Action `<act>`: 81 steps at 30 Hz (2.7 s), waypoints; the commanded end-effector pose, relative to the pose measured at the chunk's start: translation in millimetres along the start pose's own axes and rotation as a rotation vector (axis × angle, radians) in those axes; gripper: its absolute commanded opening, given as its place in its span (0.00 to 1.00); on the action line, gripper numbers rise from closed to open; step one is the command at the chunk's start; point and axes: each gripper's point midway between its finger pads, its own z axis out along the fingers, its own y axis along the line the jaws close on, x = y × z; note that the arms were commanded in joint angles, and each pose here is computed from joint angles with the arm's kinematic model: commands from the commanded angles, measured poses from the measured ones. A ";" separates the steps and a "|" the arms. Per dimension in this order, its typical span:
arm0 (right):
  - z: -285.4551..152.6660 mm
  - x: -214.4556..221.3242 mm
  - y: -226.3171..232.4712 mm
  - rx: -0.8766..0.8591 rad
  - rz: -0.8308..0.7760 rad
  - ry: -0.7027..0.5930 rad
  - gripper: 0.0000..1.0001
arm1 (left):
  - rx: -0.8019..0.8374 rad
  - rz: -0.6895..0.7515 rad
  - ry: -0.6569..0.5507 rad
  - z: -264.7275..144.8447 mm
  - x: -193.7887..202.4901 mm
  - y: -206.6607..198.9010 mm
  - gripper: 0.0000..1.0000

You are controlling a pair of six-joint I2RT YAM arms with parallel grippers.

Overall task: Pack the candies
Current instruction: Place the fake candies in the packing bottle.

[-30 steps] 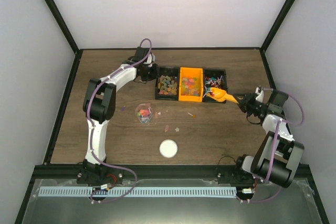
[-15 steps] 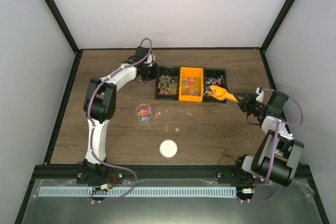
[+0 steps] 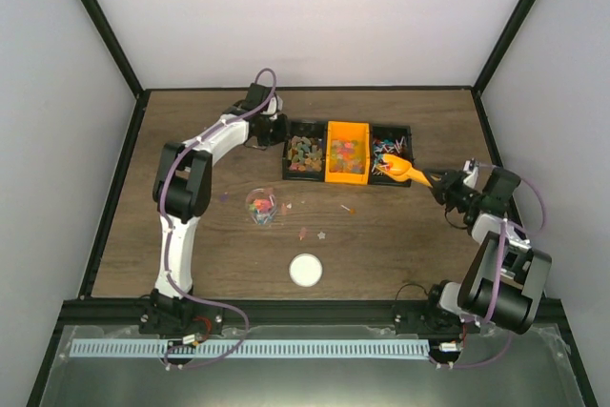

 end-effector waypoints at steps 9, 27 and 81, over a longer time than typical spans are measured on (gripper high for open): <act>0.4 0.6 2.0 -0.088 0.048 -0.096 0.01 | 0.010 -0.044 0.069 11.6 13.3 0.6 0.09; -20.4 -16.5 26.0 -0.150 0.023 -0.168 0.01 | 0.010 -0.054 0.065 6.6 15.7 0.4 0.09; 103.8 215.5 125.4 -0.148 -0.167 0.676 0.01 | -0.002 -0.044 0.029 -3.1 25.1 8.6 0.09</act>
